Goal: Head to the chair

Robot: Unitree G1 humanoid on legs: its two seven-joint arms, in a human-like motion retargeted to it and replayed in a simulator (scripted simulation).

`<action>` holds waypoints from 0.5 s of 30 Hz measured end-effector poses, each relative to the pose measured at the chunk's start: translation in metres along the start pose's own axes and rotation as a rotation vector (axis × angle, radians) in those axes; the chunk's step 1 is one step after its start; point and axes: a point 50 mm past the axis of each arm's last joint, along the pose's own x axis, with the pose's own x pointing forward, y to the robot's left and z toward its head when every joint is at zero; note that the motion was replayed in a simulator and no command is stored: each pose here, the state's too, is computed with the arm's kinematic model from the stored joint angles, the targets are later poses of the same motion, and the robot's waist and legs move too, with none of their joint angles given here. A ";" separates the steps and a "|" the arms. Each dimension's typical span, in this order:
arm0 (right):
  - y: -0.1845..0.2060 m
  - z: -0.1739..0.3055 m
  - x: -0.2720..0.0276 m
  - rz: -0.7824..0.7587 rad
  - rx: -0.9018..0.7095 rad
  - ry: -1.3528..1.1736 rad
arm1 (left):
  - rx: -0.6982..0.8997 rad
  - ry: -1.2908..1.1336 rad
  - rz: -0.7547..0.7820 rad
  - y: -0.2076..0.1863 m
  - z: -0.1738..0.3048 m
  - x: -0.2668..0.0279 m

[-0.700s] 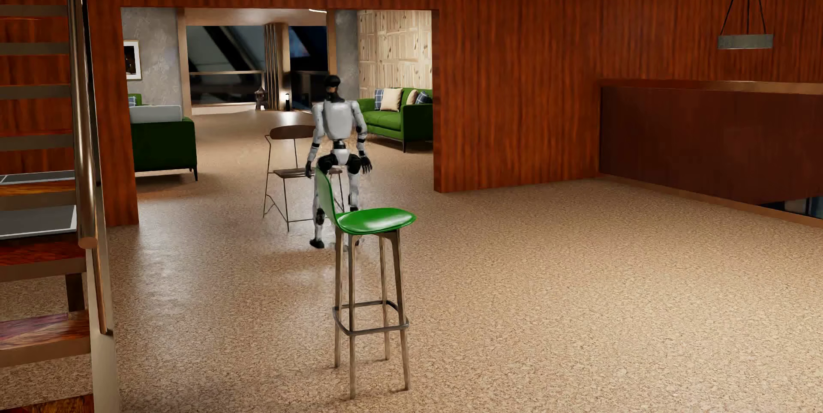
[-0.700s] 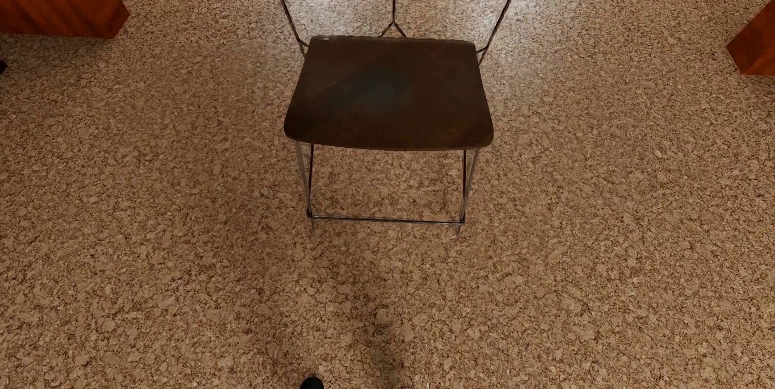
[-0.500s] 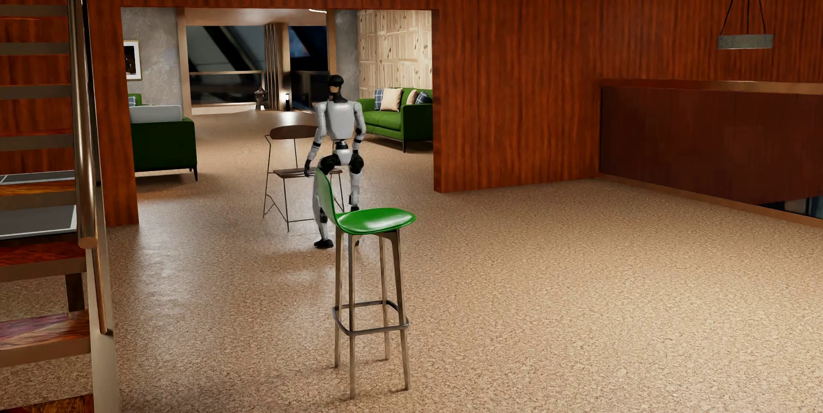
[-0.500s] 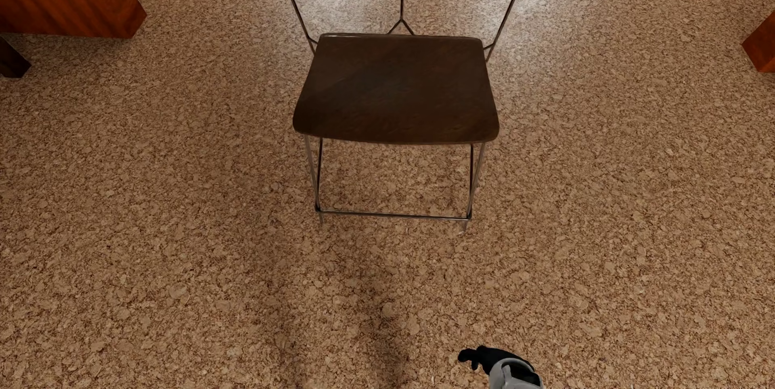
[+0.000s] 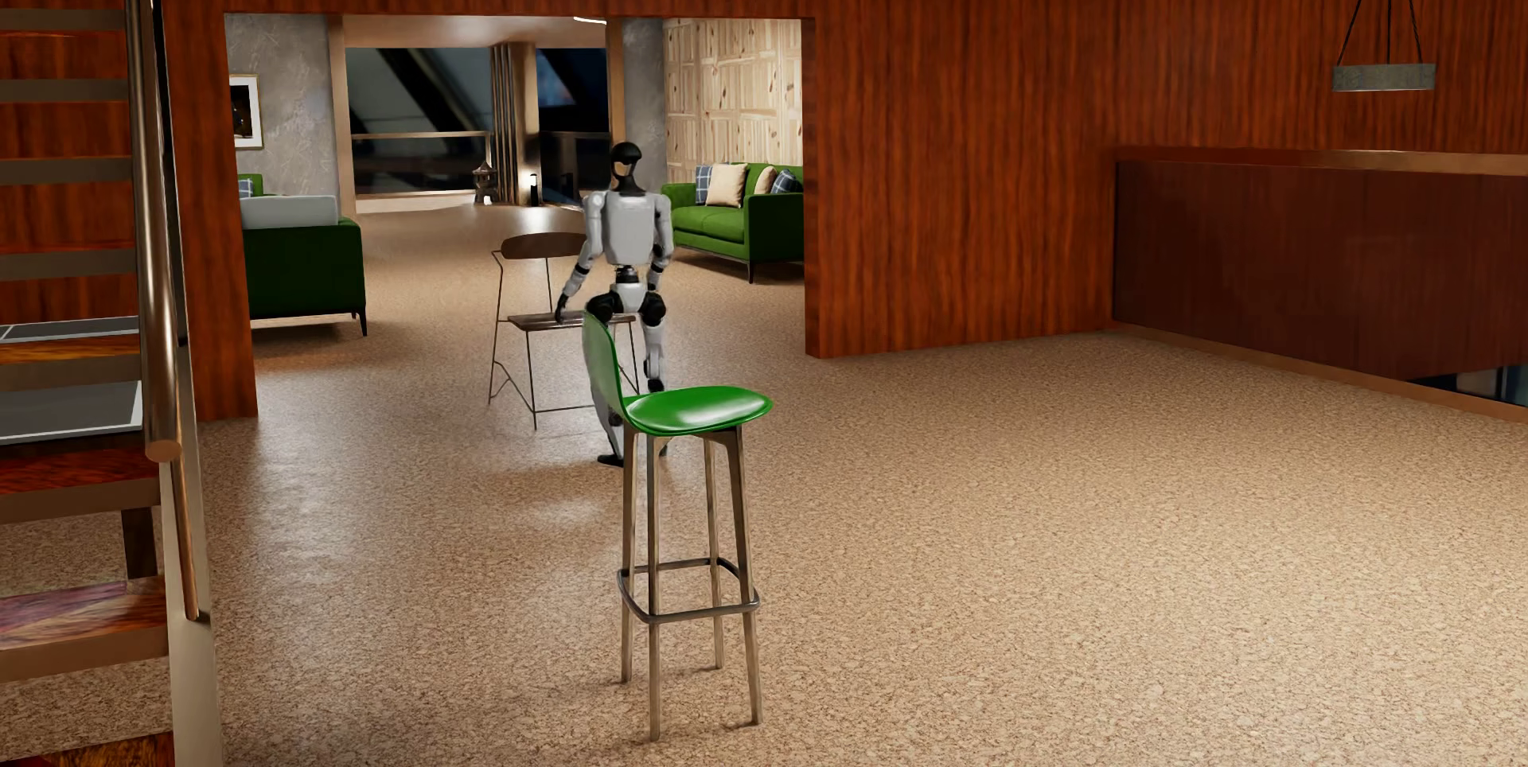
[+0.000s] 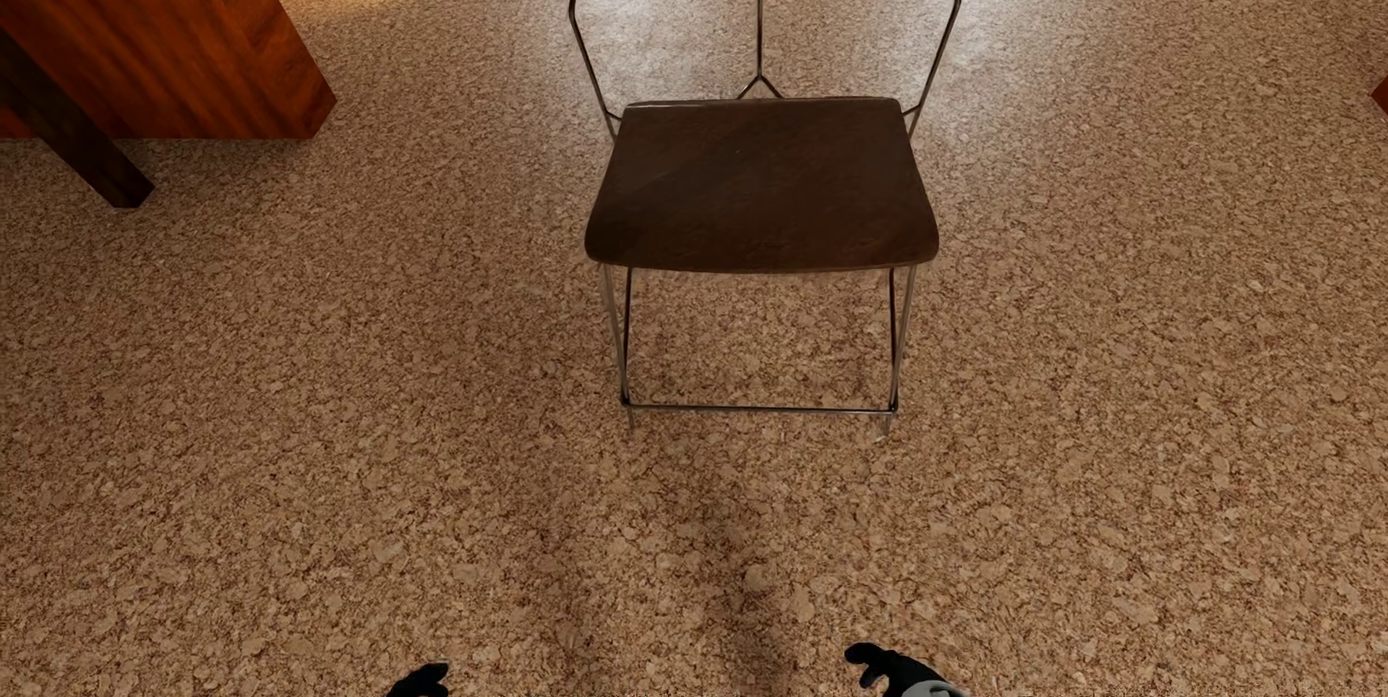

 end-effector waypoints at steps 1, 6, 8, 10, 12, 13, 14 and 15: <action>0.008 -0.019 0.000 0.000 0.084 0.094 | -0.014 0.020 0.001 -0.003 -0.004 -0.001; 0.068 -0.092 -0.022 0.180 0.046 0.300 | 0.063 0.203 -0.110 -0.021 -0.046 -0.007; 0.088 -0.108 -0.034 0.279 0.055 0.335 | 0.088 0.262 -0.163 -0.028 -0.063 -0.013; 0.099 -0.111 -0.040 0.303 0.036 0.343 | 0.055 0.298 -0.162 -0.029 -0.074 -0.017; 0.100 -0.107 -0.040 0.329 -0.058 0.317 | -0.013 0.337 -0.145 -0.035 -0.079 -0.021; 0.098 -0.102 -0.038 0.338 -0.103 0.287 | -0.039 0.348 -0.145 -0.037 -0.079 -0.022; 0.095 -0.095 -0.035 0.336 -0.118 0.261 | -0.048 0.347 -0.149 -0.038 -0.075 -0.020; 0.090 -0.086 -0.032 0.315 -0.109 0.232 | -0.048 0.339 -0.158 -0.039 -0.070 -0.017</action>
